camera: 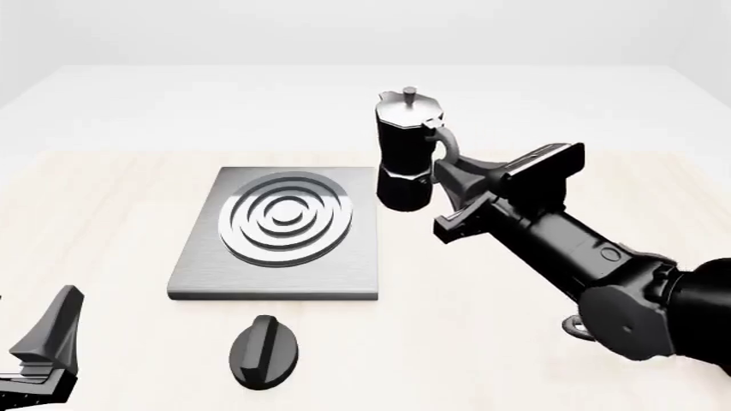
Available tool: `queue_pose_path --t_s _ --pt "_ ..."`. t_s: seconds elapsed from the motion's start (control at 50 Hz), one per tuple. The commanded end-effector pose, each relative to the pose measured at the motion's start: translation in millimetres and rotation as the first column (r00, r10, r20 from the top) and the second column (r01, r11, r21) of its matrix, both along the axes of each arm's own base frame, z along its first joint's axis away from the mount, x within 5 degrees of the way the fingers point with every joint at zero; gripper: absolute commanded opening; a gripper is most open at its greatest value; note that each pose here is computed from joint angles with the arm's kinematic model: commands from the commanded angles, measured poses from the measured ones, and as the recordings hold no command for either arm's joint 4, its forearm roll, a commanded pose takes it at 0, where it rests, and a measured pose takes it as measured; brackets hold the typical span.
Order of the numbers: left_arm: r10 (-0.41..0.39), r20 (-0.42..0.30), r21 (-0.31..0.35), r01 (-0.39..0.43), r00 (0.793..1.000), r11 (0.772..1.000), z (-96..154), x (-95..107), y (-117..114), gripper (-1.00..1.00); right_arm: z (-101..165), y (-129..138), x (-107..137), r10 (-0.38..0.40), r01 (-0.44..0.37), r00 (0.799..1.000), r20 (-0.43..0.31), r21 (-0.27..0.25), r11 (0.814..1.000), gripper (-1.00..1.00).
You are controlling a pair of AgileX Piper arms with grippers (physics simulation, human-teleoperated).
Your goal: Put the moka pot on the stove.
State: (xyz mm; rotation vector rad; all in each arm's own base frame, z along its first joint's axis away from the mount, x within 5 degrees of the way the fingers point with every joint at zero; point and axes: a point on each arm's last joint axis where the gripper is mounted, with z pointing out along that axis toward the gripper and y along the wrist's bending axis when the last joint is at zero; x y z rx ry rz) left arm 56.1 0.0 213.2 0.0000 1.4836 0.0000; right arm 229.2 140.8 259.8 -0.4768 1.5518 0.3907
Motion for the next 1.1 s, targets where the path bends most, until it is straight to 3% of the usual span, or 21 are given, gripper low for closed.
queue_pose_path --t_s 0.02,1.1 --pt "0.000 0.000 0.000 0.000 1.000 1.000 0 0 0 1.00 9 33 23 0.052 -0.053 0.998 0.025 0.035 0.998 -1.00" --pt "0.000 0.000 0.000 0.000 1.000 1.000 0 0 0 1.00 -24 117 79 0.143 -0.141 0.989 -0.040 0.060 0.988 -1.00"
